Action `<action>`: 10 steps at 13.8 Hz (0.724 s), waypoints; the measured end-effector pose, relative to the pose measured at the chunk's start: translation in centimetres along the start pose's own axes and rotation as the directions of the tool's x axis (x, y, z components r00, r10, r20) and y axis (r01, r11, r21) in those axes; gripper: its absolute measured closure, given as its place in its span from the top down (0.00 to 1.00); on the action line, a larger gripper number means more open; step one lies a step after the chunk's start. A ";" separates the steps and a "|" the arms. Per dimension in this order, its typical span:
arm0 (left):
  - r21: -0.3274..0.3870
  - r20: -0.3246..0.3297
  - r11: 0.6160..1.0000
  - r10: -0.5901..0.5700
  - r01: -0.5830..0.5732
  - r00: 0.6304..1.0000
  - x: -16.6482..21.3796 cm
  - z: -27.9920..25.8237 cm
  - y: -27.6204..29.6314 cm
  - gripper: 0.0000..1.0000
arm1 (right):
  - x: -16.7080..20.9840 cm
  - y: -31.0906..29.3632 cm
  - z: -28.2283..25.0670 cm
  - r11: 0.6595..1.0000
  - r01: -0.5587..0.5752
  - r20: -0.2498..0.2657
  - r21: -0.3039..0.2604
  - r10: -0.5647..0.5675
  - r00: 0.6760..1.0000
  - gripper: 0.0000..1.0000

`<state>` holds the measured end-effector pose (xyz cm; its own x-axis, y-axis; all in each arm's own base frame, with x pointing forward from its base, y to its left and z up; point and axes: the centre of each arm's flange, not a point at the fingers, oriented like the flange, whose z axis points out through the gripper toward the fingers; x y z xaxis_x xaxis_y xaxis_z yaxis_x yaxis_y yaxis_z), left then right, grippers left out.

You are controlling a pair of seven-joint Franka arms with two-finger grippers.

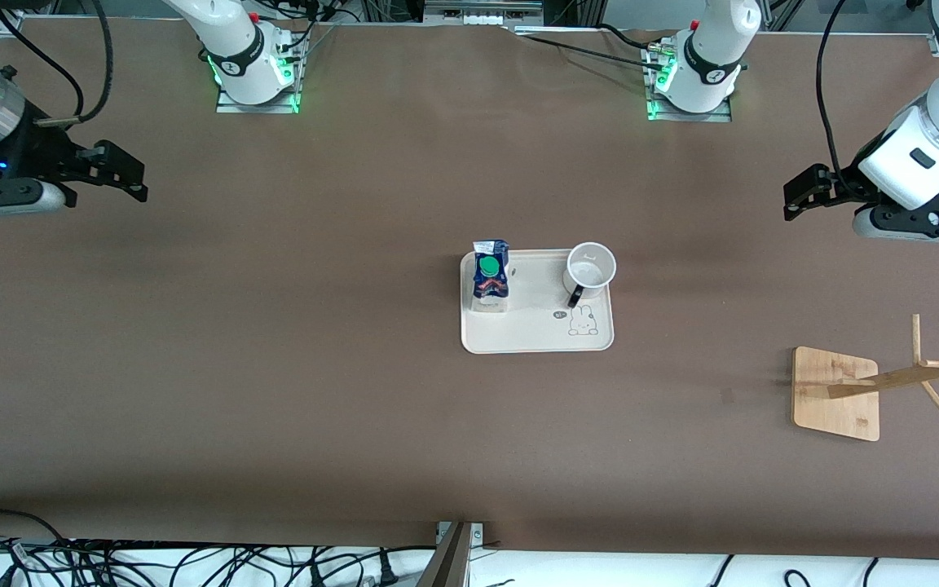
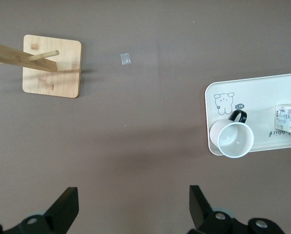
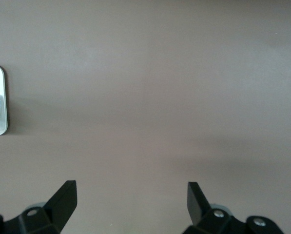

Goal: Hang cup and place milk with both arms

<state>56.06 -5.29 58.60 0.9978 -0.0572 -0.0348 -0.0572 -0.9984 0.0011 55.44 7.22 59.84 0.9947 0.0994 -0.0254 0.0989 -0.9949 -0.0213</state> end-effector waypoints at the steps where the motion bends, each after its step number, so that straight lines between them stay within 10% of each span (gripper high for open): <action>1: 0.000 -0.001 1.000 0.000 0.000 1.000 0.0 0.0 0.0 1.00 | 0.3 -1.4 1.2 1.000 0.024 0.033 -0.001 -0.024 0.999 1.00; 4: 0.000 -0.002 1.000 -0.001 0.001 1.000 0.0 -0.1 0.0 1.00 | 1.0 -6.9 5.9 0.994 0.112 0.159 -0.008 -0.109 0.981 1.00; 10: 0.000 -0.005 1.000 -0.002 0.002 1.000 0.0 -0.5 0.0 1.00 | 2.3 -20.3 9.2 0.995 0.036 0.109 0.095 -0.046 0.993 1.00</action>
<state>56.08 -5.27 59.06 0.9980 -0.0556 -0.0294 -0.0555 -0.9985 0.0012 55.42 27.83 51.06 0.9803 0.1464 -0.1328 0.1312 -0.9845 -0.1168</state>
